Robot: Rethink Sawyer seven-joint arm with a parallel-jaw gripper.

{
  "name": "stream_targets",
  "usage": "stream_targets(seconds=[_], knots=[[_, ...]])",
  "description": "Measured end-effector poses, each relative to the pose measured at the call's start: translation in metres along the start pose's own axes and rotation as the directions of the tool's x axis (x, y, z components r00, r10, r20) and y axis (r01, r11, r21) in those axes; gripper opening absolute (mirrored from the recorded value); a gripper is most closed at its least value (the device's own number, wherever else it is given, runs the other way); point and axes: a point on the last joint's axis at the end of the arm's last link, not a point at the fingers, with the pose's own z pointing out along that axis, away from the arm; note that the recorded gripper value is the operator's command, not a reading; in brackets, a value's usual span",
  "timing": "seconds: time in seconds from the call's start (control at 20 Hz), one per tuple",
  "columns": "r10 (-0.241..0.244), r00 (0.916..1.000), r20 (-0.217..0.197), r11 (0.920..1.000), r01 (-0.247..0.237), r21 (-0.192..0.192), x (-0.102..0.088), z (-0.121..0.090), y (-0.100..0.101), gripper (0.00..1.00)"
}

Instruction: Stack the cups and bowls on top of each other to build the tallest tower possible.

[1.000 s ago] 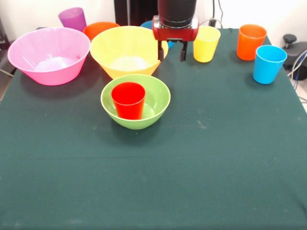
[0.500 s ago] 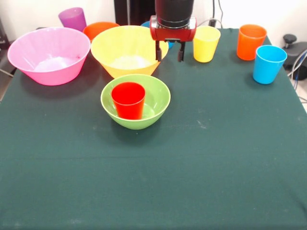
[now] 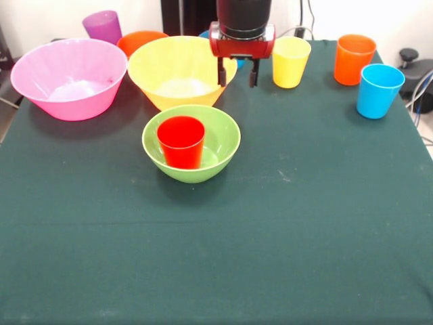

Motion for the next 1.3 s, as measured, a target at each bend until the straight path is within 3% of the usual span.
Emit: stream_targets(seconds=[0.6, 1.3], knots=[[0.047, 0.9984, 0.032, 0.9989, -0.047, 0.006, -0.01, -0.016, -0.029, 1.0], [0.048, 0.9983, 0.033, 0.9988, -0.049, 0.007, -0.01, -0.016, -0.03, 1.0]])
